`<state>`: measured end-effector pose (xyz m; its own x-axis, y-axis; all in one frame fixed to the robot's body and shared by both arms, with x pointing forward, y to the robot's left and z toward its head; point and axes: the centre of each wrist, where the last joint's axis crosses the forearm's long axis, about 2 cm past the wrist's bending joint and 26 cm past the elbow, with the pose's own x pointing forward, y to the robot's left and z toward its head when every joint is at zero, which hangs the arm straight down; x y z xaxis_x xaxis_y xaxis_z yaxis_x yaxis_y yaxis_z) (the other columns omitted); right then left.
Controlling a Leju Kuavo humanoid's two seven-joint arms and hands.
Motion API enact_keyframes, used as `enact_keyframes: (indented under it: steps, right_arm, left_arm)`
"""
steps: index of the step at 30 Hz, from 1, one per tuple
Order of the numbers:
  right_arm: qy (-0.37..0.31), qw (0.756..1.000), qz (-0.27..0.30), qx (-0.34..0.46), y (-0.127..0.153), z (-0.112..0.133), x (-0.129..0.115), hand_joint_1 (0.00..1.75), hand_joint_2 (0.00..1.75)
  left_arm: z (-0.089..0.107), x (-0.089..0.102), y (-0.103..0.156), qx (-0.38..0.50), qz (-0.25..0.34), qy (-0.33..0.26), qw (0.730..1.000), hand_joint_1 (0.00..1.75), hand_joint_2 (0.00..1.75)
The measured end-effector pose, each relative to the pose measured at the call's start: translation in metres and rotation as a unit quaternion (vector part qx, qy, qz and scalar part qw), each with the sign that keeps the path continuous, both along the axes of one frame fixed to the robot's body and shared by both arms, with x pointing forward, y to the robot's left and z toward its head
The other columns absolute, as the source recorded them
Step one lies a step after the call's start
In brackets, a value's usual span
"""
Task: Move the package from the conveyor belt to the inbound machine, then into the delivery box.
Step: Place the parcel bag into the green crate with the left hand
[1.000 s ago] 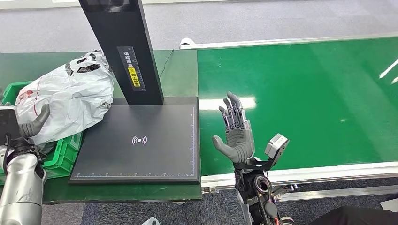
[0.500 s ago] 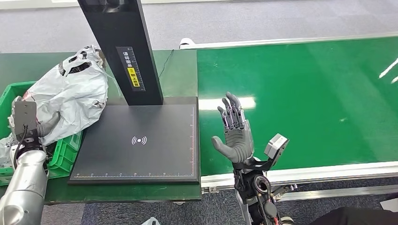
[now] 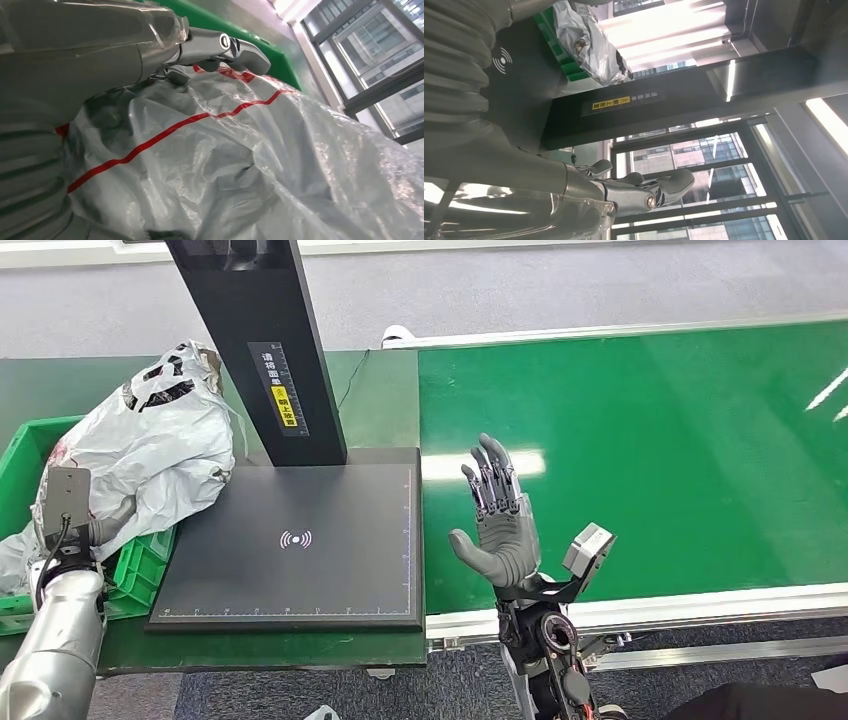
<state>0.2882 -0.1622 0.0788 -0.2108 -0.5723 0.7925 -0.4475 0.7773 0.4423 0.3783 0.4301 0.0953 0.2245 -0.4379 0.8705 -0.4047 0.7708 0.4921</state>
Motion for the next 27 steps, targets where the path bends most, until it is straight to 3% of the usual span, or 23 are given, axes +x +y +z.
enact_keyframes:
  steps: [3,7,8,11,12,27]
  right_arm:
    - [-0.002,1.0,-0.001,0.0,-0.0003,0.0007,0.0,0.0,1.75]
    - [-0.001,1.0,-0.001,0.0,-0.0004,0.0002,-0.001,0.0,1.75]
    - [-0.001,1.0,-0.001,0.0,-0.0004,0.0,-0.0013,0.0,1.75]
    - [-0.001,1.0,-0.001,0.0,-0.0005,0.0,-0.0015,0.0,1.75]
    - [-0.001,1.0,-0.001,0.0,-0.0005,0.0001,-0.0015,0.0,1.75]
    - [-0.004,1.0,-0.003,0.004,-0.0004,-0.0002,-0.0016,0.0,1.75]
  left_arm:
    - [-0.004,-0.0034,0.0005,-0.002,-0.004,0.004,1.0,0.19,1.75]
    - [-0.0049,-0.0044,0.0014,-0.006,-0.005,0.004,1.0,0.19,1.75]
    - [-0.0049,-0.0044,0.0015,-0.006,-0.005,0.003,1.0,0.51,1.75]
    - [-0.0049,-0.0045,0.0016,-0.007,-0.005,0.003,1.0,1.67,1.75]
    - [-0.0049,-0.0045,0.0017,-0.007,-0.005,0.003,1.0,1.75,1.75]
    - [-0.0044,-0.0064,0.0047,-0.024,-0.013,-0.065,0.998,1.75,1.75]
